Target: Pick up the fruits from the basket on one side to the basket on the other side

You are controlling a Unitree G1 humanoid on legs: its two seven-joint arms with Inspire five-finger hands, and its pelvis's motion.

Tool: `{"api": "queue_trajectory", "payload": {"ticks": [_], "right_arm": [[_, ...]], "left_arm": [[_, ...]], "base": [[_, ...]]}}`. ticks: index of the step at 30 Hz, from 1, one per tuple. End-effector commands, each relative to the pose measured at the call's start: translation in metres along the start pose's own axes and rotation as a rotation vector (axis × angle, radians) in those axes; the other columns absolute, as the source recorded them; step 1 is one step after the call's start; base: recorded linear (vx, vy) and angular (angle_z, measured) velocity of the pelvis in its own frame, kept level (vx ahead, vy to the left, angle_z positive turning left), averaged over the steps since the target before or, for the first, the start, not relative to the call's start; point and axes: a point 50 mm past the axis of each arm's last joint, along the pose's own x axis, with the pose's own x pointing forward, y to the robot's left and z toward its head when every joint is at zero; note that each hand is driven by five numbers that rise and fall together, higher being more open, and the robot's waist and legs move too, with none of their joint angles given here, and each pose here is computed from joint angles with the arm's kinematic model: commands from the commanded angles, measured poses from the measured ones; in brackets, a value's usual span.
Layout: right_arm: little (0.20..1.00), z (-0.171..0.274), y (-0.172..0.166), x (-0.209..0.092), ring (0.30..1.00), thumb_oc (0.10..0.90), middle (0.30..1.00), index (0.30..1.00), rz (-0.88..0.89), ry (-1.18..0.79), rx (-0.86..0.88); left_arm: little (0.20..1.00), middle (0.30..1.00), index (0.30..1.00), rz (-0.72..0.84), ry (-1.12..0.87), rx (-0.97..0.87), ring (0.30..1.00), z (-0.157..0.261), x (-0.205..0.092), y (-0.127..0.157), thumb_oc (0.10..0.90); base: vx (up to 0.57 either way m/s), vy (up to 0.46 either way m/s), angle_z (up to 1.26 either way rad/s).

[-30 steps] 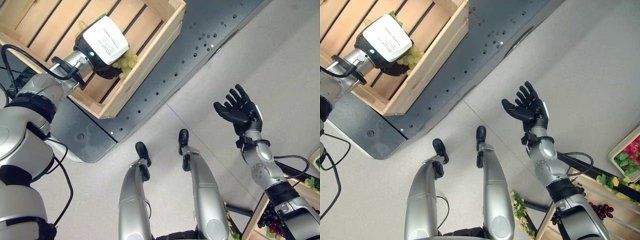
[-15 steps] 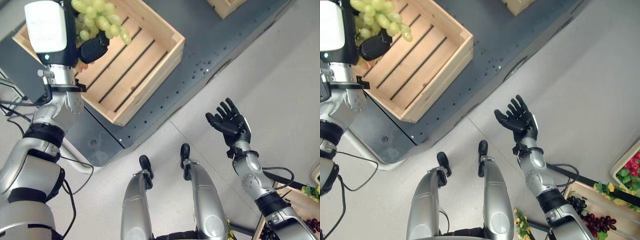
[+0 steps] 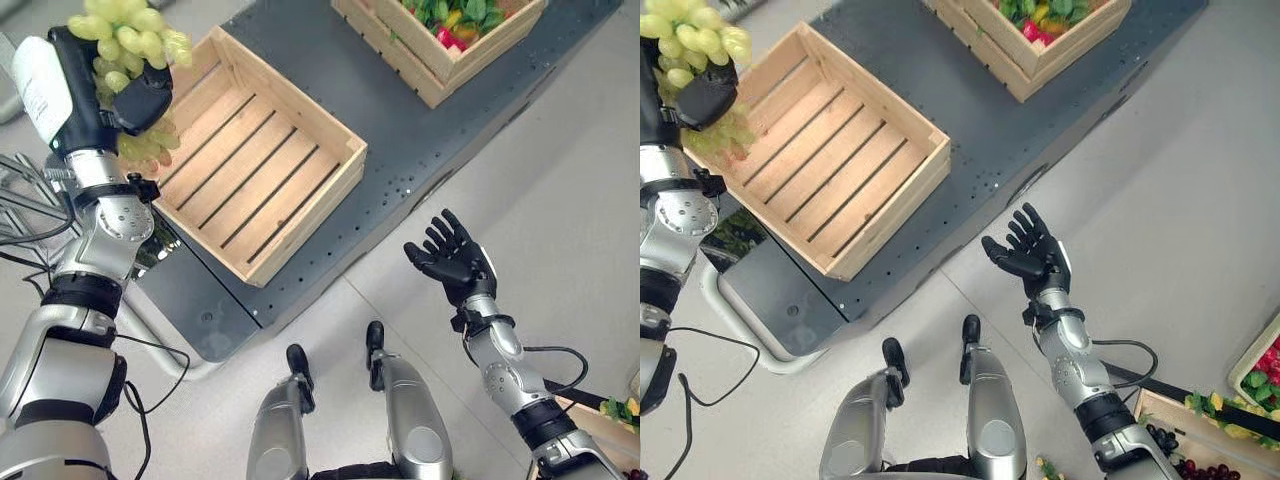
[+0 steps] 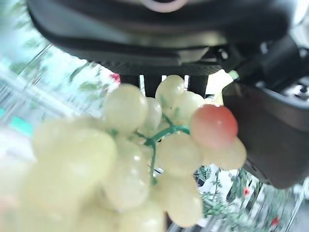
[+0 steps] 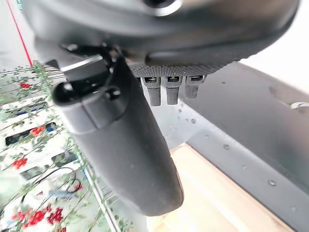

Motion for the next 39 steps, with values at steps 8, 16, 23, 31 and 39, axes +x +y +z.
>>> {"api": "queue_trajectory", "payload": {"ticks": [8, 16, 23, 31, 39], "right_arm": [[0.900, 0.027, 0.024, -0.004, 0.900, 0.800, 0.900, 0.900, 0.217, -0.170, -0.050], [0.900, 0.027, 0.055, 0.005, 0.900, 0.800, 0.900, 0.900, 0.330, -0.158, -0.022], [0.900, 0.037, 0.085, 0.023, 0.900, 0.800, 0.900, 0.900, 0.393, -0.139, -0.038], [0.900, 0.039, 0.111, 0.039, 0.900, 0.800, 0.900, 0.900, 0.438, -0.081, -0.015], [0.900, 0.021, 0.137, 0.042, 0.900, 0.800, 0.900, 0.900, 0.512, 0.036, 0.051]], "left_arm": [[0.300, 0.300, 0.300, -0.209, 0.061, -0.449, 0.300, 0.011, -0.010, -0.021, 0.400], [0.300, 0.300, 0.300, -0.407, 0.131, -0.552, 0.300, 0.013, -0.034, -0.058, 0.400], [0.300, 0.300, 0.300, -0.534, 0.128, -0.623, 0.300, 0.030, -0.040, -0.081, 0.400], [0.300, 0.300, 0.300, -0.671, 0.041, -0.706, 0.300, 0.065, -0.044, -0.102, 0.400], [0.300, 0.300, 0.300, -0.806, -0.020, -0.805, 0.300, 0.098, -0.066, -0.127, 0.400]], "base": [[0.07, -0.053, 0.03], [0.07, -0.088, 0.05], [0.02, -0.105, 0.12], [0.02, -0.086, 0.08], [0.04, -0.060, 0.09]]}}
